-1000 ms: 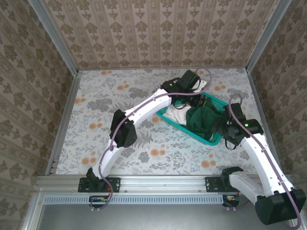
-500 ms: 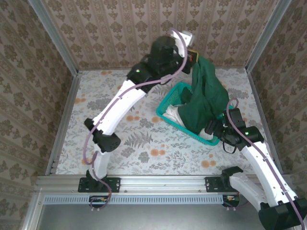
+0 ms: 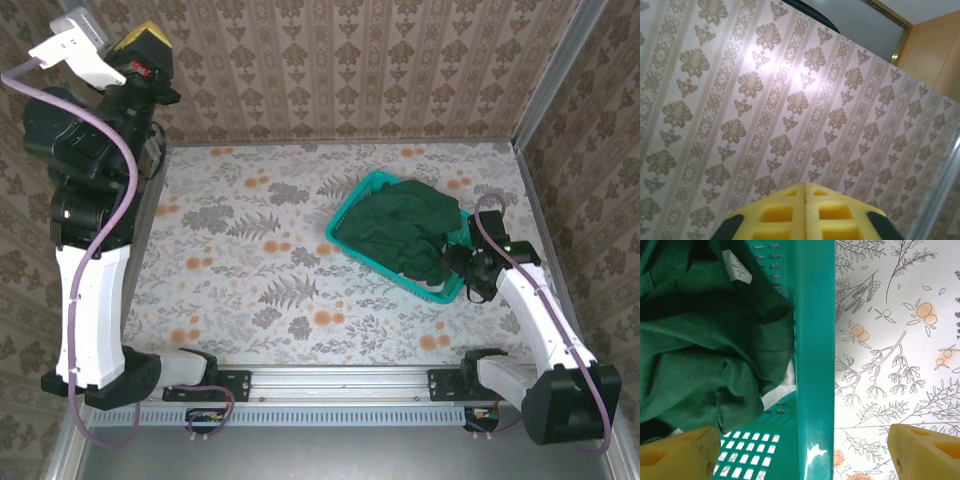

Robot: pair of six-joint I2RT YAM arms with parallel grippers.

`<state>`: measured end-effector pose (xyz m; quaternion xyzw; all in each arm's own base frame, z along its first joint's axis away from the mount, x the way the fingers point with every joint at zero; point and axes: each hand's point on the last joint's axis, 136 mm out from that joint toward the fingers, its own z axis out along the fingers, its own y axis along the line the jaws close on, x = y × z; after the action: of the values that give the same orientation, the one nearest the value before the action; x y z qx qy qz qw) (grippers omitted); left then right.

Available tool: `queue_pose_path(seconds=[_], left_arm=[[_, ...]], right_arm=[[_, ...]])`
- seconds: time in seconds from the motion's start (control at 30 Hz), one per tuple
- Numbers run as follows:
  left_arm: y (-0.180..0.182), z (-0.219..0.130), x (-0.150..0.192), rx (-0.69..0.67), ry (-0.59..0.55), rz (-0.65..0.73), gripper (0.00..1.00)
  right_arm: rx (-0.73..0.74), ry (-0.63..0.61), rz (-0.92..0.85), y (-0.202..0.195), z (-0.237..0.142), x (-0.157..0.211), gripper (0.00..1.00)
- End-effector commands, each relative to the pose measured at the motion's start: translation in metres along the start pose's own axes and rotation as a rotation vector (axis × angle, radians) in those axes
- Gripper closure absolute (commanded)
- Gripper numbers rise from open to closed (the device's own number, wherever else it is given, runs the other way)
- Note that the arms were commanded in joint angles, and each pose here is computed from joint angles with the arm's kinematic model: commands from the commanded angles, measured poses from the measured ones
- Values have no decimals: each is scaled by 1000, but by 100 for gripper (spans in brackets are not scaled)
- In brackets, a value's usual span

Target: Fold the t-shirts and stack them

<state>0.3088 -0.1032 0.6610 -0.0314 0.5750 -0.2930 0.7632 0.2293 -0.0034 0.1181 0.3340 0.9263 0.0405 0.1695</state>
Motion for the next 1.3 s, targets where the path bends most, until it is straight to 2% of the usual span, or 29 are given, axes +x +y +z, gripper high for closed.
queue_pose_path(seconds=[0.0,0.1,0.2,0.33,0.4,0.5,0.63,0.8,1.0,1.03,1.17,1.27], left_arm=[[16,36,157,88,473,-162,80],[10,33,255,154,719,-260,60],[-20,18,339,237,938,-211,39],[-44,-2,427,303,1216,-154,25],[-50,-15,471,313,1357,-104,21],[-51,-27,520,292,1468,73,16],[-49,-31,566,266,1536,138,0],[-33,-29,602,199,1559,269,0],[-34,-37,643,198,1606,297,2],[-34,-37,646,184,1605,302,4],[-33,-36,653,137,1605,305,37],[-43,-33,649,154,1589,286,36]], right_arm=[[-28,0,39,8,-5,-6,13],[-41,4,60,9,-5,-3,13],[-44,15,52,8,-6,0,13],[-37,45,33,6,-5,6,13],[-37,60,28,6,-3,9,13],[-49,79,17,8,-2,13,13],[-69,98,-5,11,-3,17,13],[-84,102,-28,14,-7,18,13],[-87,88,-97,20,-15,13,12],[-83,79,-112,22,-17,11,11],[-86,67,-135,27,-18,7,11],[-80,68,-129,26,-16,7,10]])
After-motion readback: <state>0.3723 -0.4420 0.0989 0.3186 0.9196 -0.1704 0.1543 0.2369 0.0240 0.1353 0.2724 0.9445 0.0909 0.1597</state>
